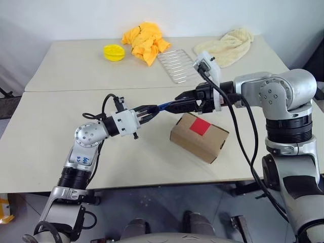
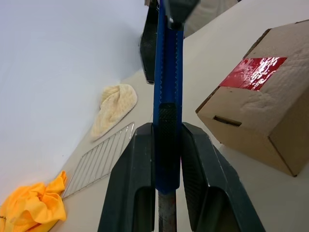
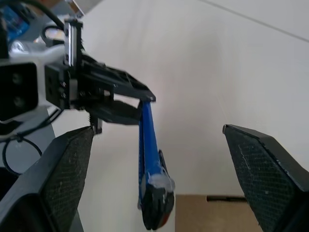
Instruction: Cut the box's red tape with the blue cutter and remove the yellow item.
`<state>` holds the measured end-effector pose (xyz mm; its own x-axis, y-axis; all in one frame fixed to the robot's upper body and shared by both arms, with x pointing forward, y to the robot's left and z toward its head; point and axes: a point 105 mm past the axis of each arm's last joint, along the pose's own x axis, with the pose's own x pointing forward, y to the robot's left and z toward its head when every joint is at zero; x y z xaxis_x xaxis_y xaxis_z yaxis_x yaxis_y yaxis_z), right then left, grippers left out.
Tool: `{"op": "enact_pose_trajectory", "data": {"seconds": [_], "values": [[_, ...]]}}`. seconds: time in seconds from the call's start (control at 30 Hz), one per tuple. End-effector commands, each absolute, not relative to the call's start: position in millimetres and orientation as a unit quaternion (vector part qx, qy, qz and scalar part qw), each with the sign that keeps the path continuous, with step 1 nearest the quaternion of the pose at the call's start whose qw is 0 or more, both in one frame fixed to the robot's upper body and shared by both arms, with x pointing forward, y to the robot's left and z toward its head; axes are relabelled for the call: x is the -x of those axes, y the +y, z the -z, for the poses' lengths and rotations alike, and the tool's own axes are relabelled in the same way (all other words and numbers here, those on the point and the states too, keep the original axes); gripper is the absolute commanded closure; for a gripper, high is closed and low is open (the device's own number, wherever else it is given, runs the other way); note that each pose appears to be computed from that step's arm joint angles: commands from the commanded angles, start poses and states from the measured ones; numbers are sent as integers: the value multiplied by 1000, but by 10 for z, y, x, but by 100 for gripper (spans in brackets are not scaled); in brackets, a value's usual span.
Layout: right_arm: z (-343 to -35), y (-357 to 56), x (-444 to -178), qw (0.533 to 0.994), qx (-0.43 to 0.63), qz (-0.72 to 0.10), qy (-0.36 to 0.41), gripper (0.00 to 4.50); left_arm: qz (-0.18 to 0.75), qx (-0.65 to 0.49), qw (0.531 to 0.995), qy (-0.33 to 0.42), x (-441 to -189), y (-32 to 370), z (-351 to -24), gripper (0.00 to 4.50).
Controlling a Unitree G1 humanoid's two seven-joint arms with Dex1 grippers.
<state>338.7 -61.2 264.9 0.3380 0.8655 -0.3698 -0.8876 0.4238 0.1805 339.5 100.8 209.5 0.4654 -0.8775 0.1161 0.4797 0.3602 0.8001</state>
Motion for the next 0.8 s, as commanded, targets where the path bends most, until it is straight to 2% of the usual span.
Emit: {"op": "enact_pose_trajectory", "data": {"seconds": [0.03,0.17,0.5,0.67,0.8], "values": [[-2731,-600,-3334,813,35,-549,190,6,434,-366,767,-298,-3336,984,-2166,396],[-2783,-601,-3351,817,23,-546,184,6,436,-366,767,-297,-3300,987,-2144,396],[-2680,-610,-3257,806,44,-556,198,6,431,-363,771,-296,-3303,994,-2137,396],[-2639,-636,-3313,815,43,-544,194,6,430,-361,773,-297,-3318,990,-2154,396],[-2653,-640,-3344,818,38,-541,189,91,432,-360,772,-296,-3317,986,-2152,396]]}}
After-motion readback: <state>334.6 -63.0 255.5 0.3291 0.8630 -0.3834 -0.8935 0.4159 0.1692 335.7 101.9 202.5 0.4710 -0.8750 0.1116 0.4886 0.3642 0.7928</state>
